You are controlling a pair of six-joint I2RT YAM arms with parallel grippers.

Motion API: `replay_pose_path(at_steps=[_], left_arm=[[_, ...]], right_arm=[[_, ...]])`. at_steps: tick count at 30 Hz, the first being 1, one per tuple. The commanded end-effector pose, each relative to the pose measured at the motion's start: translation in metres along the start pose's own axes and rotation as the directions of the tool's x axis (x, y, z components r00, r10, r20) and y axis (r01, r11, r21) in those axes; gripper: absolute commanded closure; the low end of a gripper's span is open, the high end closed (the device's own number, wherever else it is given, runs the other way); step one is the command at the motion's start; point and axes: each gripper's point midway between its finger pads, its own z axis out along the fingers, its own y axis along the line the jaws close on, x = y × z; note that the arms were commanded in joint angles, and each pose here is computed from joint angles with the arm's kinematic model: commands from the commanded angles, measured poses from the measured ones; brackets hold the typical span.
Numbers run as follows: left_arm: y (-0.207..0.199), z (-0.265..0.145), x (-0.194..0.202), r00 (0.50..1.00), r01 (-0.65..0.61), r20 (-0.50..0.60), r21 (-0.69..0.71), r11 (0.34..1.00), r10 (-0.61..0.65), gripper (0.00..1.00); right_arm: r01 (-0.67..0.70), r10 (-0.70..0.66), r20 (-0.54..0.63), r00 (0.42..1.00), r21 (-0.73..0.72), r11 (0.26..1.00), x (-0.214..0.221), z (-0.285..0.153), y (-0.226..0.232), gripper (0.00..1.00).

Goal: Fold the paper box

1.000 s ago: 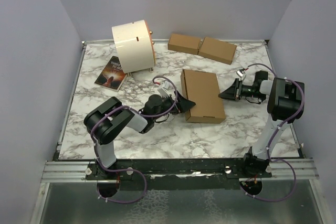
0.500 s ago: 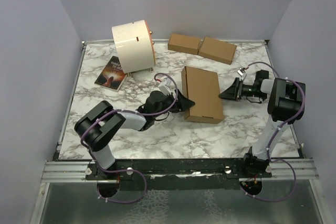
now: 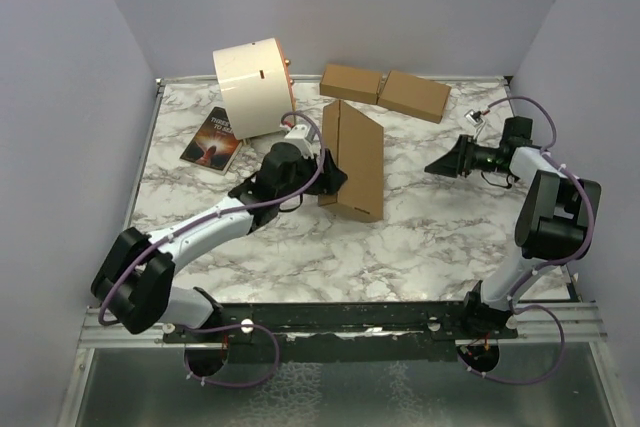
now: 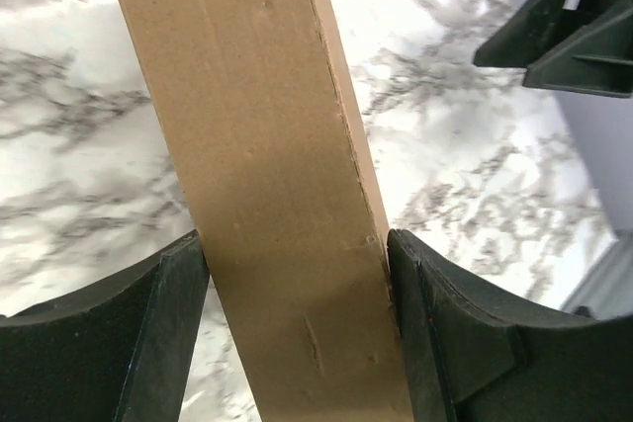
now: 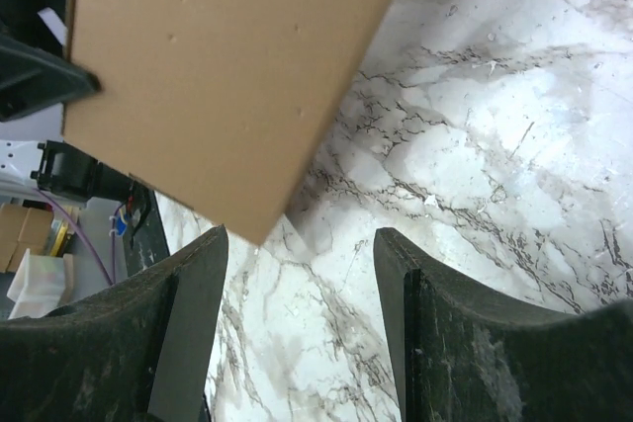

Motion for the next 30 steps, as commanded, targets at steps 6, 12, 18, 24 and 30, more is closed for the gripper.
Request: replay_pose_path(at_steps=[6,12,18,24,30], left_arm=[[0.06,-0.068,-0.037,0.894,-0.439,-0.277,-0.389,0.81,0.352,0.67],[0.06,-0.092,-0.073,0.819,-0.572,-0.364,-0.459,0.679,0.444,0.7],[0.051,-0.078,-0.054,0.737,-0.671,-0.469,-0.421,0.61,0.488,0.69],[0.024,-0.042,-0.002,0.69,-0.702,-0.523,-0.314,0.64,0.5,0.54],[-0.013,-0.018,0.027,0.66,-0.724,-0.527,-0.253,0.642,0.536,0.15]], right_arm=[[0.053,-0.053,0.008,0.999,0.033,0.998,-0.009,-0.005,-0.003,0.39],[0.049,-0.049,0.005,0.999,0.038,0.998,-0.008,-0.005,-0.005,0.39],[0.047,-0.047,0.003,0.999,0.042,0.998,-0.007,-0.004,-0.006,0.39],[0.041,-0.041,-0.001,0.999,0.045,0.998,-0.006,-0.004,-0.008,0.39],[0.043,-0.043,-0.007,0.999,0.051,0.998,-0.005,-0.004,-0.009,0.39]])
